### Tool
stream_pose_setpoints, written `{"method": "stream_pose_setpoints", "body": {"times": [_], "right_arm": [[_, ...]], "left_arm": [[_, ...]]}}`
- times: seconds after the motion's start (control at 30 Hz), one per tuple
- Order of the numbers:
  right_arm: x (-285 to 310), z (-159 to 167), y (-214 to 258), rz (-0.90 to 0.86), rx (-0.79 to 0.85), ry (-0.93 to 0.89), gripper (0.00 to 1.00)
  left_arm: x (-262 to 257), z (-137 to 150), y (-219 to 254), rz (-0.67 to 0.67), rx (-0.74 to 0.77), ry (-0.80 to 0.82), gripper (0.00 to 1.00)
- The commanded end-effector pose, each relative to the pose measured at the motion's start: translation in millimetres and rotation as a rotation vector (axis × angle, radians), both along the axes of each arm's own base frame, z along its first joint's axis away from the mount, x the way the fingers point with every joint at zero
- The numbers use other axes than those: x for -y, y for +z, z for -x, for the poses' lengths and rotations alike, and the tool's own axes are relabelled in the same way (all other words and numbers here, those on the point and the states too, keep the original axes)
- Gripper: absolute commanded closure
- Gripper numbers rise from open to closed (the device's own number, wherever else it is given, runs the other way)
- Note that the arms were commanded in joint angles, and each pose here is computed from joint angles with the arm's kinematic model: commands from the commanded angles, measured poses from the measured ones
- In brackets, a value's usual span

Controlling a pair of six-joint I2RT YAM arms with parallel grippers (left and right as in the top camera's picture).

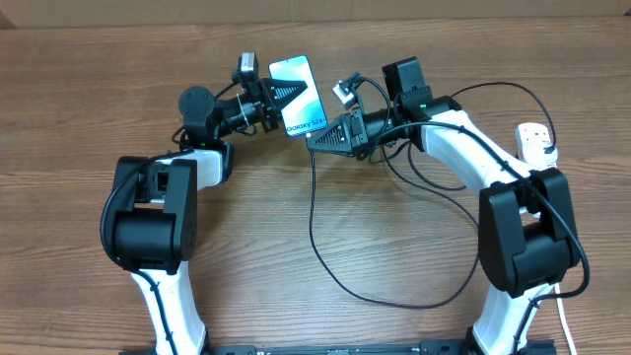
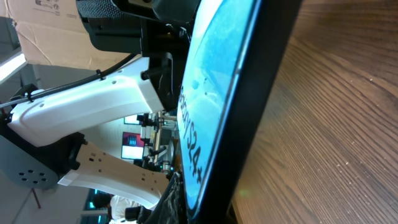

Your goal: Plug charger to phone and switch on socket

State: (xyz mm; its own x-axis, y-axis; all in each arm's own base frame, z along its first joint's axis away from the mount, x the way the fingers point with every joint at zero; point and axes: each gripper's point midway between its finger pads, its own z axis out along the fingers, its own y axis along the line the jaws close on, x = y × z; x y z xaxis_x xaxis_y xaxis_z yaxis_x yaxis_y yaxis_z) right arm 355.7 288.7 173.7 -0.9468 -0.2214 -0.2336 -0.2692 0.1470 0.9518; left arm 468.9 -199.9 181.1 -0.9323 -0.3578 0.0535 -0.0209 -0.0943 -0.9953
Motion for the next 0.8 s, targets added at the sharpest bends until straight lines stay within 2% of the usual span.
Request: {"method": "stream_pose_setpoints", "body": {"times": [0.0, 0.77], "right_arm": [[-1.1, 2.6, 4.9, -0.024, 0.001, 0.016, 0.96], [1.2, -2.4, -0.9, 0.008, 0.008, -0.010, 0.96]], "left_arm": [[5.7, -1.6, 9.5, 0.000, 0.042, -0.012, 0.95], [6.4, 0.2, 9.2, -0.002, 0.042, -0.023, 0.96]]}}
